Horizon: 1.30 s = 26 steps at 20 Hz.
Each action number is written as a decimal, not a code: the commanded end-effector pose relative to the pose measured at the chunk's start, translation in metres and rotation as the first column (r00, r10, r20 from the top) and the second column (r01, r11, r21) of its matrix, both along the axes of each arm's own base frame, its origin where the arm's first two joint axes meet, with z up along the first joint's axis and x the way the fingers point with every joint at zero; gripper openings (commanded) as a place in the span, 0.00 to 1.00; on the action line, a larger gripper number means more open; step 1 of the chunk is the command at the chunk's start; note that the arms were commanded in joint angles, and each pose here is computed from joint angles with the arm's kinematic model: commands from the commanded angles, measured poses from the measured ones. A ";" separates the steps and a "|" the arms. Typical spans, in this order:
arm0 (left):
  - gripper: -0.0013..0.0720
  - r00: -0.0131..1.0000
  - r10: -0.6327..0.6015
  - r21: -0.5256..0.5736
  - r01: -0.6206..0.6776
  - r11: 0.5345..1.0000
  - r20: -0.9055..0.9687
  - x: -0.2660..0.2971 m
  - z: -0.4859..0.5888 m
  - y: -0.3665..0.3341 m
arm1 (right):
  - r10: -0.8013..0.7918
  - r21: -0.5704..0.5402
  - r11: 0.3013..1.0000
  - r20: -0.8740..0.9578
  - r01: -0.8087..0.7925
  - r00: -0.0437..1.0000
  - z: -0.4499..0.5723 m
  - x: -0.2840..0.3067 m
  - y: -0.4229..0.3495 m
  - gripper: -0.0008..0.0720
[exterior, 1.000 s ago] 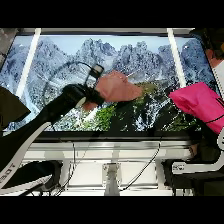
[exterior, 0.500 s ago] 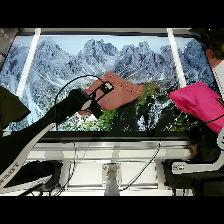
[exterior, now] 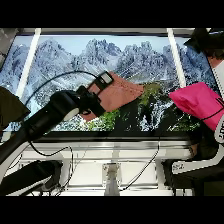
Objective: Fold the clothes and pants, and hang the long-sleeved shirts on hangers.
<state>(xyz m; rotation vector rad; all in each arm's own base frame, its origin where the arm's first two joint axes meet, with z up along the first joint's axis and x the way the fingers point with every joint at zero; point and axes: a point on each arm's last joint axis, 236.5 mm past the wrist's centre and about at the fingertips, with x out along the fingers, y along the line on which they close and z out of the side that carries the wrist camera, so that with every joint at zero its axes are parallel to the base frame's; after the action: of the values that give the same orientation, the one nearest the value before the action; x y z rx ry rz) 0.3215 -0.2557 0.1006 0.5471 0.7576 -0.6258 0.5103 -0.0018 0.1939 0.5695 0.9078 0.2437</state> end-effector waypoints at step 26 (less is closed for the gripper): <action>0.32 0.677 0.566 -0.363 -0.733 0.576 -0.470 0.109 -0.046 0.129 | 0.365 0.160 0.928 -0.576 -0.337 0.731 -0.300 -0.025 0.114 0.47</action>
<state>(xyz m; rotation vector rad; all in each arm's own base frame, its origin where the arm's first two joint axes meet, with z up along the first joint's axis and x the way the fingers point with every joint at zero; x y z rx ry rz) 0.4257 -0.1453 0.0711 -0.3341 0.9212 -0.2589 0.4904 0.1040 -0.0963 0.4717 1.6093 0.4211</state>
